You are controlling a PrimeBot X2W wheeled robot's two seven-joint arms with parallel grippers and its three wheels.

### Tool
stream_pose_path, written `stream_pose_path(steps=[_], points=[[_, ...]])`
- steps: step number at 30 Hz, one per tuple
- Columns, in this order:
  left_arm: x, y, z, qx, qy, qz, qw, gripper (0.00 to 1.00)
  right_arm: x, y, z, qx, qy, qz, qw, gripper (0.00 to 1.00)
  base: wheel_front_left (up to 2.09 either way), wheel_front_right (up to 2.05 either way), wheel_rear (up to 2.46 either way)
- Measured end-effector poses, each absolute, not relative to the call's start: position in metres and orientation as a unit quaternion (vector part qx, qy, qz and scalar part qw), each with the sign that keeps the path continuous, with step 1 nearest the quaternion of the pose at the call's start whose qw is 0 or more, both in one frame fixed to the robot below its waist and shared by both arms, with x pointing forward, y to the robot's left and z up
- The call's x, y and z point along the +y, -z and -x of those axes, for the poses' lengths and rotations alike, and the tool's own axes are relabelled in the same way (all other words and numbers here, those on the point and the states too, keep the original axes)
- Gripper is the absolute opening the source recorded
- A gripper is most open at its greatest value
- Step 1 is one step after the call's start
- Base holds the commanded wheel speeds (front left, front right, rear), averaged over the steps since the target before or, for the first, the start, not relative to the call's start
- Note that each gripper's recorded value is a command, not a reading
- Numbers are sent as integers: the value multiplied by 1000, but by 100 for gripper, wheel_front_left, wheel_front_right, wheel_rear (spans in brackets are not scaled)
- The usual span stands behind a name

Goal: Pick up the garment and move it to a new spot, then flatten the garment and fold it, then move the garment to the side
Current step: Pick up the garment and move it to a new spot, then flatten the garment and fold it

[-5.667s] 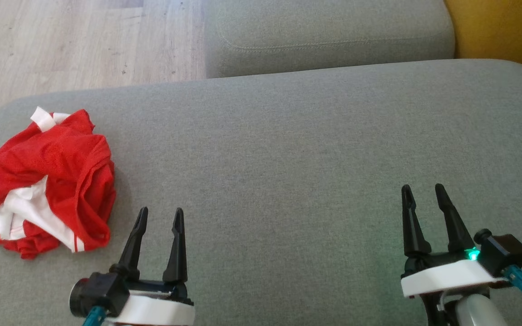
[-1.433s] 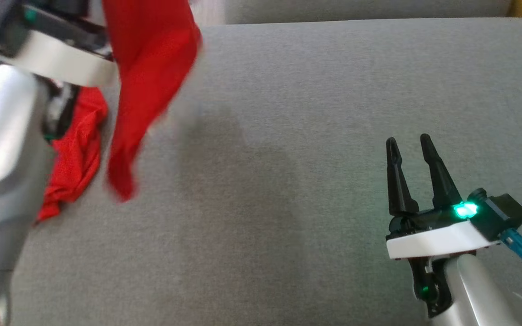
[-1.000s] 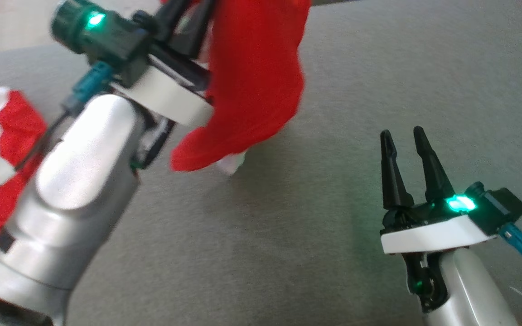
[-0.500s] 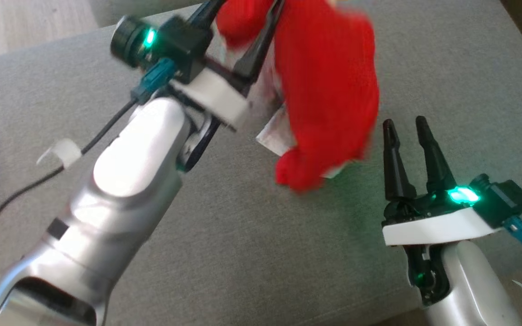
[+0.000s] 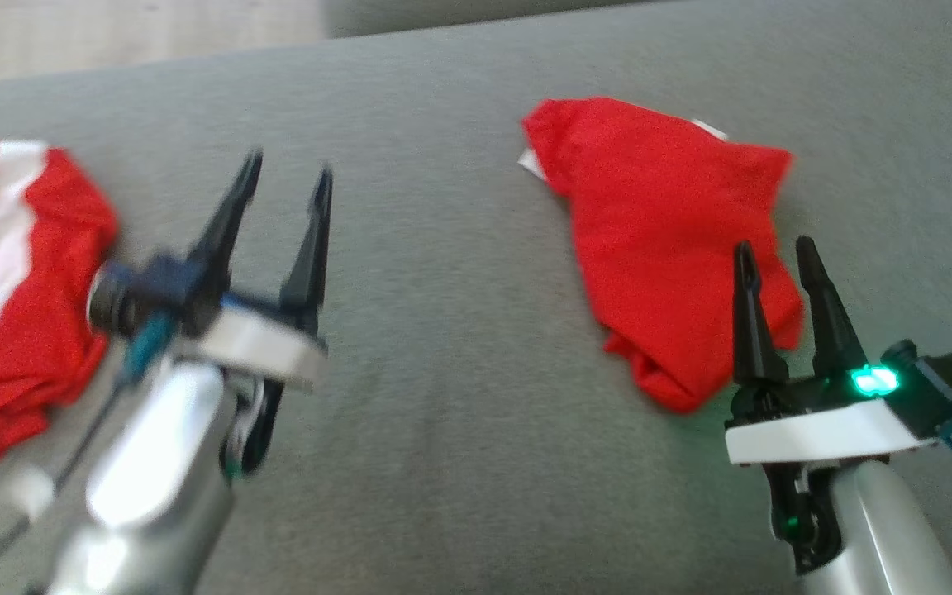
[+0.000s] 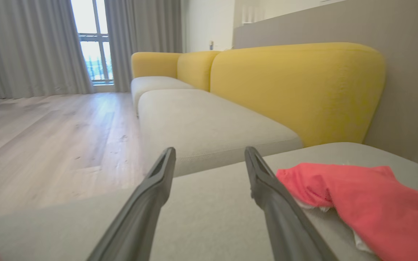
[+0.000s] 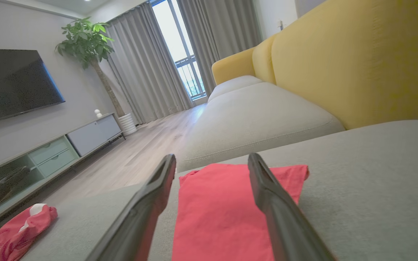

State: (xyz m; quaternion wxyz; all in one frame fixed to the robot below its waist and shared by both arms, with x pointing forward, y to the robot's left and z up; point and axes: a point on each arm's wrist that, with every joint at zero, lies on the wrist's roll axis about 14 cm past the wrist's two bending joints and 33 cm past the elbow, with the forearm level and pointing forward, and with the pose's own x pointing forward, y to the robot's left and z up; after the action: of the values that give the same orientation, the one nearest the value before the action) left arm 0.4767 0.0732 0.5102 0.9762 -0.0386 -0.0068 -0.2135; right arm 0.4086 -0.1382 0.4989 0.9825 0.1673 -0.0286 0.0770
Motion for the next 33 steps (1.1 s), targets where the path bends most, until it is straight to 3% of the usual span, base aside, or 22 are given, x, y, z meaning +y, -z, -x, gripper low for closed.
stream_pose_path(steps=[8, 18, 28, 33], points=[[119, -492, -397, 6, 130, 60, 990, 100, -113, -494, -401, -14, -112, -161, 981, 100, 0, 0, 0], [129, -503, -373, -17, 93, 78, 993, 100, -99, -492, -398, -7, -132, -150, 980, 100, 0, 0, 0], [123, -493, -380, -7, 103, 81, 991, 100, -159, -460, -442, 33, -30, -141, 989, 100, 0, 0, 0], [124, -479, -381, 13, 99, 87, 991, 100, -178, -426, -465, 101, 19, -167, 981, 100, 0, 0, 0]])
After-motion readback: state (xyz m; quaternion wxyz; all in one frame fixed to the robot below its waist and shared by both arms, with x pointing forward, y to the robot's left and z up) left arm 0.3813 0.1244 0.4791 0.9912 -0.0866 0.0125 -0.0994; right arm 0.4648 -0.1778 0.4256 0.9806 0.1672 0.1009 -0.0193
